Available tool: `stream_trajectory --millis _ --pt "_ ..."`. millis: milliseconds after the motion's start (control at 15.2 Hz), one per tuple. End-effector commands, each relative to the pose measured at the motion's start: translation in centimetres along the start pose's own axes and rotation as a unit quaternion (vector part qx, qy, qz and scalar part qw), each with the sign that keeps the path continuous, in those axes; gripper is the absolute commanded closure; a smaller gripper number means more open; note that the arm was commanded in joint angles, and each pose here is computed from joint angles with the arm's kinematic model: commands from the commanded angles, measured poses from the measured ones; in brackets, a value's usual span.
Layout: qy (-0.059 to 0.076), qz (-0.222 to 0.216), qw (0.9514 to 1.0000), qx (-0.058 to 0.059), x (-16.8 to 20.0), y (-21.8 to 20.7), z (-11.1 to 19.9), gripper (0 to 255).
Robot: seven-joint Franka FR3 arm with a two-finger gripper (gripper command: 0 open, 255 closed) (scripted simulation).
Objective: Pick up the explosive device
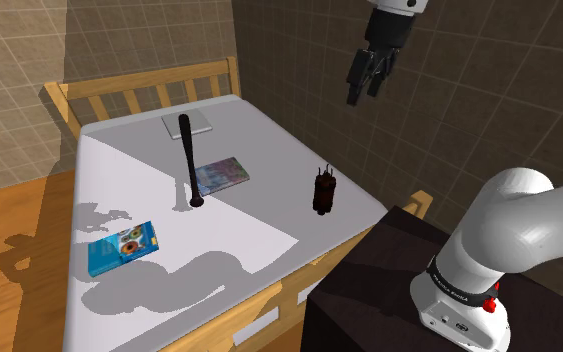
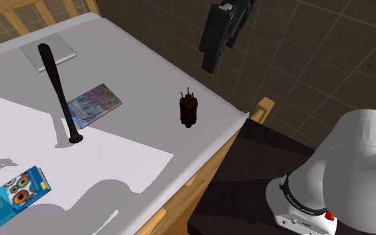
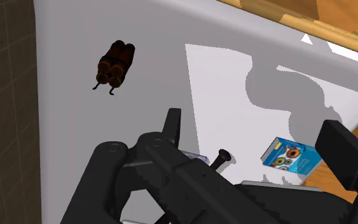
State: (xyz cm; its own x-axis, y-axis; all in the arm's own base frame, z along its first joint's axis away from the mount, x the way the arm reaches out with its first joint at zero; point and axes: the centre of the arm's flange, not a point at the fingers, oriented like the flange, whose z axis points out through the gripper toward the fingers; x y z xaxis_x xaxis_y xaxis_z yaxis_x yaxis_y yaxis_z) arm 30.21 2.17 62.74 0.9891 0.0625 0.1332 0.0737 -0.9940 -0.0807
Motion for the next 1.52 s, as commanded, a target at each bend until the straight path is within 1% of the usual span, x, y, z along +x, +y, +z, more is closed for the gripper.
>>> stream_trajectory --millis 0,726,1452 --pt "0.000 0.000 1.0000 0.000 0.0 0.0 0.0 0" --pt "-0.014 0.037 0.9990 -0.019 6.0 6.1 11.7 0" --pt "-0.029 0.073 0.9962 -0.038 11.1 13.0 23.3 0"
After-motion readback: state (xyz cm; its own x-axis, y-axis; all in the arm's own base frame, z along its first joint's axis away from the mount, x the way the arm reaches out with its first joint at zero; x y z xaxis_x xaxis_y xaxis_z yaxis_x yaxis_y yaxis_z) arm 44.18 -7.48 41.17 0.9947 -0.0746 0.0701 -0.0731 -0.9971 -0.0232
